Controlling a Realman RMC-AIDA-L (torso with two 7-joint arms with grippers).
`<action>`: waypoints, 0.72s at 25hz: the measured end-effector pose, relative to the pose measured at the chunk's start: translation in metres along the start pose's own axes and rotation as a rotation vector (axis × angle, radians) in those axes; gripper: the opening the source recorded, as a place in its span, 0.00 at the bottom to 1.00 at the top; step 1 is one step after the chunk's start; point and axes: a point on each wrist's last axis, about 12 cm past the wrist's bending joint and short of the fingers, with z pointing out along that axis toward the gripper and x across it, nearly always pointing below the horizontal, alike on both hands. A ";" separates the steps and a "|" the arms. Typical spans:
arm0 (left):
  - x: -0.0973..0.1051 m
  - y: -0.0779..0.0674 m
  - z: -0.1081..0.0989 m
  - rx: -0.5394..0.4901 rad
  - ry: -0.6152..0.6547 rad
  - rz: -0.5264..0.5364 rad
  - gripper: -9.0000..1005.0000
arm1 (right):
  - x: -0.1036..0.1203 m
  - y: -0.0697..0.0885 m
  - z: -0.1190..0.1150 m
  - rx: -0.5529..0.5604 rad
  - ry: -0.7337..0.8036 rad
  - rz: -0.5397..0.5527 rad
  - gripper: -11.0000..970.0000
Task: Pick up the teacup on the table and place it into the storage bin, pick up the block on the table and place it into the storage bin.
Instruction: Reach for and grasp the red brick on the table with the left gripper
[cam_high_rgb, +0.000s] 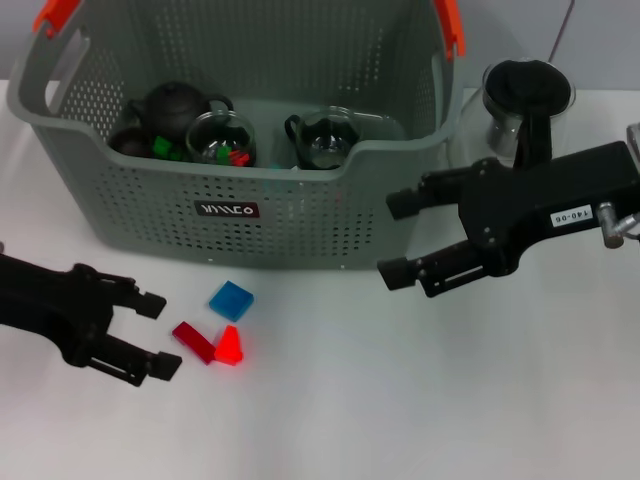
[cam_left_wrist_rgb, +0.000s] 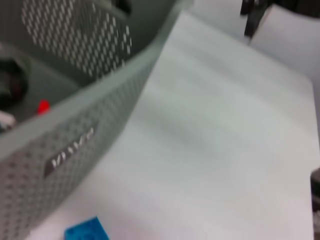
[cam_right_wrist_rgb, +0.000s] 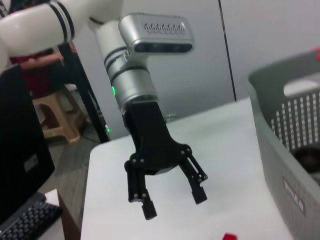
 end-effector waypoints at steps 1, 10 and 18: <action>-0.002 0.001 0.004 -0.003 0.021 -0.008 0.90 | 0.002 -0.001 0.000 0.000 0.012 0.010 0.98; -0.017 0.003 0.027 -0.012 0.065 -0.081 0.90 | 0.012 -0.004 0.014 -0.013 0.093 0.031 0.98; -0.036 0.007 0.028 -0.069 0.162 -0.106 0.90 | 0.009 -0.009 0.023 -0.035 0.129 0.014 0.98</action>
